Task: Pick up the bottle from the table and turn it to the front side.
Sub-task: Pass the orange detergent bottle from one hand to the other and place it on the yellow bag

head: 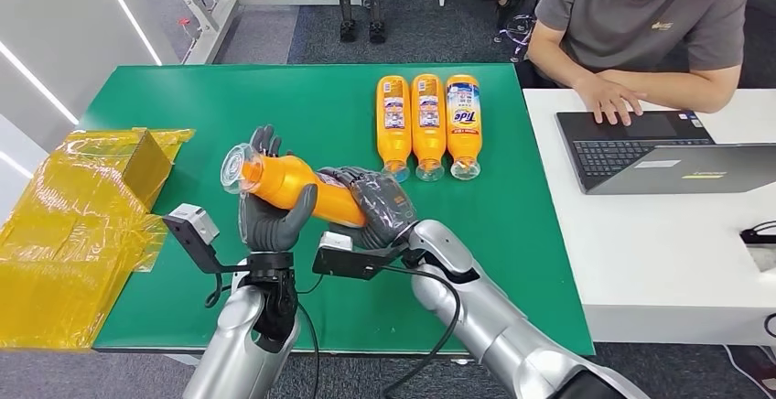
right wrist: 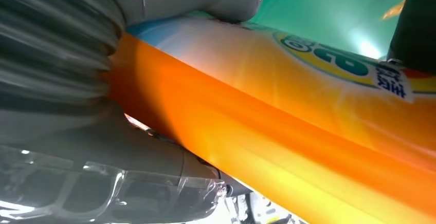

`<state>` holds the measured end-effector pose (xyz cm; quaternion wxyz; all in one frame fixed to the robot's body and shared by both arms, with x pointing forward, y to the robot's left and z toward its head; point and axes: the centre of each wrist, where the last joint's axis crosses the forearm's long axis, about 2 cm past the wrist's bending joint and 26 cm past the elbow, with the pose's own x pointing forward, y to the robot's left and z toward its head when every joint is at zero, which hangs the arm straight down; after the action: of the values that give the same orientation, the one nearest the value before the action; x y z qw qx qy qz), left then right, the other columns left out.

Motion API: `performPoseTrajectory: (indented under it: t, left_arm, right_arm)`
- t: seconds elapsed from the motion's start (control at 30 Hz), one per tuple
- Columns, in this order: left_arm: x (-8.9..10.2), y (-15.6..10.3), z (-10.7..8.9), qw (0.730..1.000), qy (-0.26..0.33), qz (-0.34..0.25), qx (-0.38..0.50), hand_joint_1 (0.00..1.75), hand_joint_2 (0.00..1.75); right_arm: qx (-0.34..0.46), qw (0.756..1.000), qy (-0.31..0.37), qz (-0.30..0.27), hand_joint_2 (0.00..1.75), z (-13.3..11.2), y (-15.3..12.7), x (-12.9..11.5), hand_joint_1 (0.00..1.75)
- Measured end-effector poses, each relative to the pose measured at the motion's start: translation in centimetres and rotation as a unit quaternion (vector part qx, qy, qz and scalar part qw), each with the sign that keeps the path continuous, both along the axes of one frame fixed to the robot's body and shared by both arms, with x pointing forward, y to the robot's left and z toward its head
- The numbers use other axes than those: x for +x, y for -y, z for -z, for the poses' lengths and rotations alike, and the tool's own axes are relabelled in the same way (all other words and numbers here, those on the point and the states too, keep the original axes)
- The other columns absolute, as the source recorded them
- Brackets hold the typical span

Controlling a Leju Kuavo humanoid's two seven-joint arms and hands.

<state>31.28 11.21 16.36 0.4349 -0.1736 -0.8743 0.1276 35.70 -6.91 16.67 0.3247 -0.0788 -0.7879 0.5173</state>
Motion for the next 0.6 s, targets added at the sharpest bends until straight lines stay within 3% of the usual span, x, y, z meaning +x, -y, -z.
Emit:
performPoseTrajectory:
  t: [0.47,0.6]
  left_arm:
    - [-1.6,-0.6,0.5,0.999,-0.011,-0.03,-0.017,0.0,1.75]
    - [-1.8,-0.6,0.4,0.999,-0.009,-0.032,-0.018,1.75,1.75]
  right_arm:
    - [-0.01,1.0,-0.022,-0.017,1.75,0.5,-0.7,-1.9,1.75]
    - [-0.011,1.0,-0.023,-0.016,1.75,0.6,-0.6,-2.2,1.75]
